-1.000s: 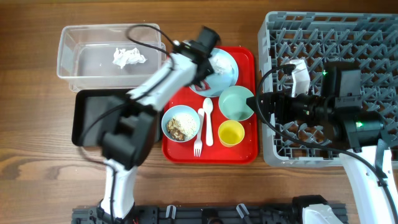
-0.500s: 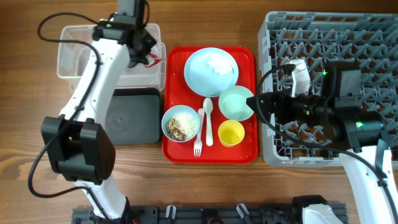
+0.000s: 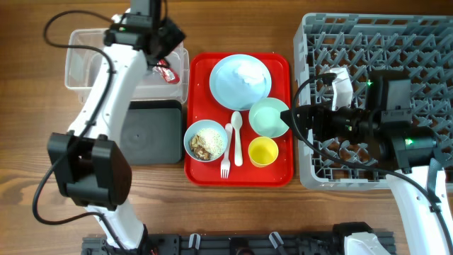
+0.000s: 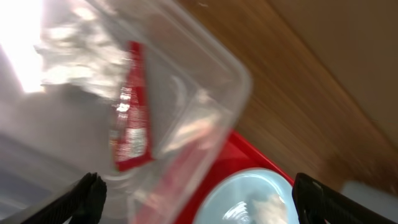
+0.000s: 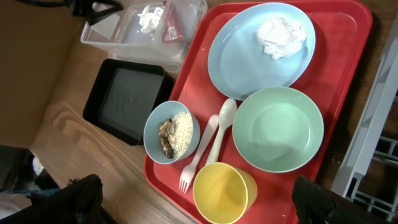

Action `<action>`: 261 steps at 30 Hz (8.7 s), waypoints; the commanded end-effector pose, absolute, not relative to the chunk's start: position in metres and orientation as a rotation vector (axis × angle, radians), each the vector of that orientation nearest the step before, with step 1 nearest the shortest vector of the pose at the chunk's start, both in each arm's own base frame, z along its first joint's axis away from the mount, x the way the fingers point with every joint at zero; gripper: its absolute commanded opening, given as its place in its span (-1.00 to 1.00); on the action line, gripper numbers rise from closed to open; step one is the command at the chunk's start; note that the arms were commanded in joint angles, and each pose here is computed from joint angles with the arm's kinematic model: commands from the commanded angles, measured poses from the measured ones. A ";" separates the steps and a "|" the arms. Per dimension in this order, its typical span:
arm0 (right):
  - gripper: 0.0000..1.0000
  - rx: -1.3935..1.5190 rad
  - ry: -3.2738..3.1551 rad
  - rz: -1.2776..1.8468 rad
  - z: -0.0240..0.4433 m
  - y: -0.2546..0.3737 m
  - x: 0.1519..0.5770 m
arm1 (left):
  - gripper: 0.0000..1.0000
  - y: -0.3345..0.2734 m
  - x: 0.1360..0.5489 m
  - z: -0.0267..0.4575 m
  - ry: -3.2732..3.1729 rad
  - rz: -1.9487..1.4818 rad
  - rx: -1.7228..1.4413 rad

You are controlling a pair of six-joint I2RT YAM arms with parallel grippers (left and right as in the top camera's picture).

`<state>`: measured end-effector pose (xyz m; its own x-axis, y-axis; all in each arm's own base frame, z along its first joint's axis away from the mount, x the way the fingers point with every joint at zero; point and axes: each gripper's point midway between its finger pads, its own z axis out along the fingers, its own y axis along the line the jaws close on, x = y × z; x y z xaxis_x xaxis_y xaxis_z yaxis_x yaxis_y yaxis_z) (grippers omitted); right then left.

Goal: Sort waste into correct bins and load items into the dishwasher rack
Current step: 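Drop the red wrapper into the clear bin with the left gripper, then grasp the remaining tissue piece on the plate with the left gripper, then drop the tissue piece into the clear bin with the left gripper, then grasp the rim of the blue rice bowl with the left gripper, then lift the bowl over the black tray and tip out the rice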

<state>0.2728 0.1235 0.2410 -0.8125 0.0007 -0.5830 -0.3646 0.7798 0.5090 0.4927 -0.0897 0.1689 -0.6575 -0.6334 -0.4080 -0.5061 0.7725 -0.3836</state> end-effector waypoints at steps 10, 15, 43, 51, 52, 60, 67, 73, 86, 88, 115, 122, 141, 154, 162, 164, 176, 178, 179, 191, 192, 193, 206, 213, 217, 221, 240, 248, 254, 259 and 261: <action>0.99 -0.259 2.390 0.833 0.246 0.122 0.277 | 0.97 -0.273 0.471 0.110 2.572 -0.410 -0.159; 1.00 -0.258 2.395 0.834 0.245 0.122 0.276 | 0.99 -0.300 0.475 0.075 2.569 -0.399 -0.033; 0.99 -0.234 2.406 0.844 0.244 0.122 0.275 | -0.54 -0.306 0.482 -0.001 2.610 -0.325 -0.002; 0.99 -0.225 2.409 0.847 0.244 0.122 0.275 | -0.92 -0.285 0.482 0.027 2.627 -0.300 -0.044; 0.99 -0.225 2.409 0.847 0.244 0.122 0.275 | -0.92 -0.280 0.484 0.039 2.620 -0.301 -0.056; 0.99 -0.225 2.409 0.847 0.244 0.122 0.275 | -0.92 -0.201 0.482 0.161 2.525 -0.335 -0.331; 0.99 -0.226 2.407 0.847 0.245 0.122 0.275 | -0.92 -0.107 0.462 0.187 2.553 -0.176 -0.540; 1.00 -0.226 2.405 0.846 0.245 0.122 0.276 | -0.87 -0.041 0.453 0.152 2.639 -0.007 -0.726; 0.99 -0.227 2.405 0.846 0.245 0.122 0.276 | 0.99 -0.019 0.444 0.147 2.675 0.027 -0.740; 0.99 -0.227 2.405 0.846 0.245 0.122 0.276 | 1.00 -0.019 0.440 0.154 2.676 0.025 -0.732; 1.00 -0.227 2.404 0.846 0.245 0.122 0.276 | 0.73 -0.244 0.267 0.139 3.070 -0.362 0.043; 0.99 -0.224 2.412 0.847 0.244 0.122 0.274 | 0.44 -0.240 0.263 0.093 3.042 -0.211 -0.140; 0.99 -0.224 2.412 0.848 0.244 0.122 0.274 | 0.09 -0.236 0.282 0.051 2.949 -0.156 -0.169; 1.00 -0.224 2.413 0.847 0.244 0.122 0.274 | -0.28 -0.234 0.281 0.034 2.976 -0.110 -0.170; 0.99 -0.223 2.418 0.848 0.243 0.122 0.274 | -0.32 -0.232 0.278 0.029 2.990 -0.092 -0.170; 0.99 -0.223 2.418 0.848 0.243 0.122 0.274 | -0.34 -0.231 0.277 0.027 2.992 -0.089 -0.171; 0.99 -0.222 2.419 0.848 0.243 0.122 0.273 | -0.76 -0.231 0.278 0.025 2.990 -0.093 -0.171; 1.00 -0.223 2.419 0.849 0.243 0.122 0.273 | -0.86 -0.231 0.278 0.025 2.990 -0.093 -0.172; 0.99 -0.223 2.419 0.848 0.243 0.122 0.273 | -0.91 -0.231 0.278 0.025 2.991 -0.093 -0.171; 0.99 -0.224 2.423 0.848 0.242 0.122 0.272 | -0.92 -0.230 0.273 0.039 3.037 -0.125 -0.134; 1.00 -0.224 2.423 0.848 0.242 0.122 0.272 | -0.92 -0.230 0.273 0.044 3.043 -0.142 -0.128; 0.99 -0.224 2.423 0.849 0.242 0.122 0.272 | -0.92 -0.229 0.274 0.050 3.047 -0.159 -0.134; 0.99 -0.225 2.423 0.848 0.242 0.122 0.272 | -0.92 -0.206 0.286 0.144 2.974 -0.766 -0.164; 1.00 -0.225 2.422 0.848 0.242 0.122 0.273 | -0.92 -0.159 0.289 0.180 2.880 -0.873 -0.214; 1.00 -0.225 2.421 0.848 0.243 0.122 0.273 | -0.92 -0.135 0.285 0.183 2.885 -0.928 -0.230; 0.99 -0.225 2.421 0.848 0.243 0.122 0.273 | -0.92 -0.117 0.284 0.190 2.848 -1.041 -0.211; 0.99 -0.225 2.421 0.848 0.243 0.122 0.273 | -0.92 -0.031 0.292 0.192 2.401 -1.548 -0.525; 0.99 -0.225 2.421 0.848 0.243 0.122 0.273 | -0.92 -0.005 0.306 0.178 2.214 -1.710 -0.677; 0.99 -0.225 2.422 0.848 0.242 0.122 0.272 | -0.92 0.000 0.313 0.178 2.112 -1.830 -0.738; 1.00 -0.223 2.426 0.849 0.242 0.122 0.272 | -0.92 0.002 0.317 0.187 2.027 -1.901 -0.747; 0.99 -0.224 2.425 0.848 0.242 0.122 0.272 | -0.92 0.002 0.318 0.191 1.998 -1.922 -0.743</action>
